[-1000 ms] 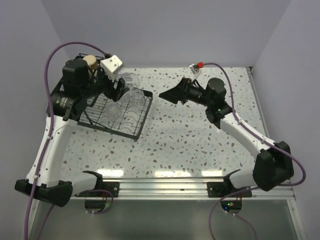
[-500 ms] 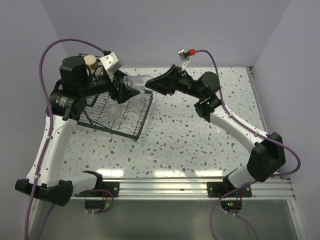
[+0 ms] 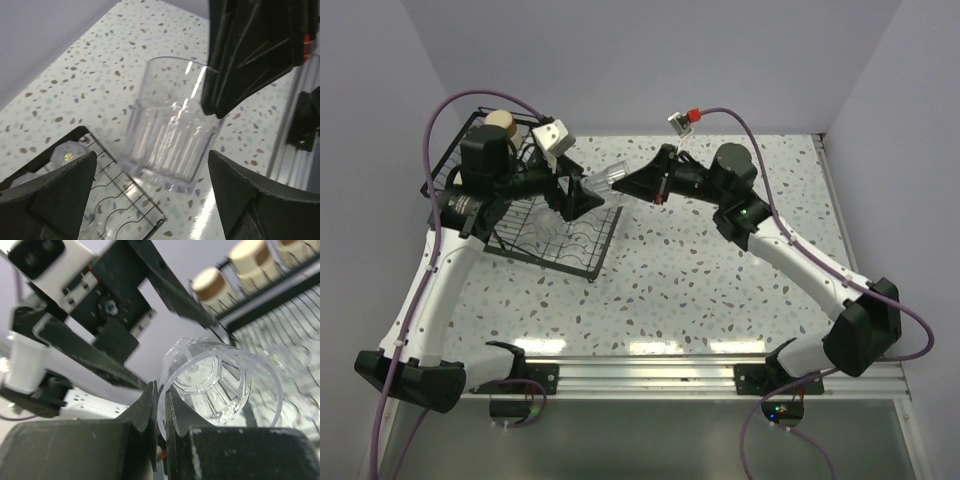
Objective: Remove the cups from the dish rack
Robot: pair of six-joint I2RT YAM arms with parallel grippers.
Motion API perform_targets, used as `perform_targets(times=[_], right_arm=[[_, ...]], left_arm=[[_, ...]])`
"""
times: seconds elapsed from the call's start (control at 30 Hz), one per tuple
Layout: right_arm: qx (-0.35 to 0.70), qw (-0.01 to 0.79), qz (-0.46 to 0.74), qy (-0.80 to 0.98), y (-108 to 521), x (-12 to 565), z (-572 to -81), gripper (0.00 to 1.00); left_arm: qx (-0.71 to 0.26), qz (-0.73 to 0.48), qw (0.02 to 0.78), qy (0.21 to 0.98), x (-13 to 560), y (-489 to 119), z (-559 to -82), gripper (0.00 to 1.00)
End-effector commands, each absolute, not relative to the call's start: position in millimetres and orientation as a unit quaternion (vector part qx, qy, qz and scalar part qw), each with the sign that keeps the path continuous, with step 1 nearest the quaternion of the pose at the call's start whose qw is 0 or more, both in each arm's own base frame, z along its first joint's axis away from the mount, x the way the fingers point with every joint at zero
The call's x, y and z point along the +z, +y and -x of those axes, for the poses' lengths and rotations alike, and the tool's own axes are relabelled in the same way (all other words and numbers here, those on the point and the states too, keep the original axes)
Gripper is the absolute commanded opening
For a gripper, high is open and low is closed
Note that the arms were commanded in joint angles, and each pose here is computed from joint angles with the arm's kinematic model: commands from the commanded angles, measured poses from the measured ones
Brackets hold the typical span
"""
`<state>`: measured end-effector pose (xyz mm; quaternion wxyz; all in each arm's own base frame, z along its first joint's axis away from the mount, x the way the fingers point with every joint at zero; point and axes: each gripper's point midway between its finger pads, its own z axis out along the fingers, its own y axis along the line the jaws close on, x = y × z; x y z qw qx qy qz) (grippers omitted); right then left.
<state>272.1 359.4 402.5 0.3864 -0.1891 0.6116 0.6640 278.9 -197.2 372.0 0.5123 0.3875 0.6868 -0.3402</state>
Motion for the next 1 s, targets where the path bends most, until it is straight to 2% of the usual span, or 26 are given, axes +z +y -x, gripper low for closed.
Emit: perform_targets(times=[0.0, 0.03, 0.1, 0.13, 0.2, 0.43, 0.53, 0.7, 0.97], right_arm=[[0.523, 0.465, 0.197, 0.686, 329, 378, -286, 0.0], [0.482, 0.443, 0.189, 0.732, 317, 351, -285, 0.0], [0.408, 0.468, 0.188, 0.761, 294, 339, -292, 0.0], [0.373, 0.445, 0.181, 0.794, 282, 316, -289, 0.0], [0.291, 0.45, 0.171, 0.827, 254, 294, -296, 0.0], [0.048, 0.279, 0.158, 0.946, 158, 186, -254, 0.0], [-0.006, 0.244, 0.147, 0.958, 131, 164, -236, 0.0], [-0.006, 0.197, 0.124, 0.972, 123, 127, -211, 0.0], [-0.023, 0.183, 0.088, 0.979, 125, 94, -217, 0.0]], left_arm=[[-0.246, -0.349, 0.558, 0.711, 374, -172, -310, 0.98], [-0.233, -0.351, 0.561, 0.713, 373, -168, -312, 1.0], [-0.215, -0.35, 0.564, 0.716, 371, -163, -312, 1.0], [-0.208, -0.353, 0.564, 0.717, 370, -161, -313, 1.0], [-0.195, -0.353, 0.56, 0.724, 364, -156, -312, 1.0], [-0.144, -0.338, 0.543, 0.755, 339, -137, -317, 1.0], [-0.129, -0.335, 0.539, 0.762, 334, -131, -319, 1.0], [-0.119, -0.331, 0.527, 0.774, 318, -127, -321, 1.0], [-0.08, -0.313, 0.486, 0.812, 277, -111, -329, 1.0]])
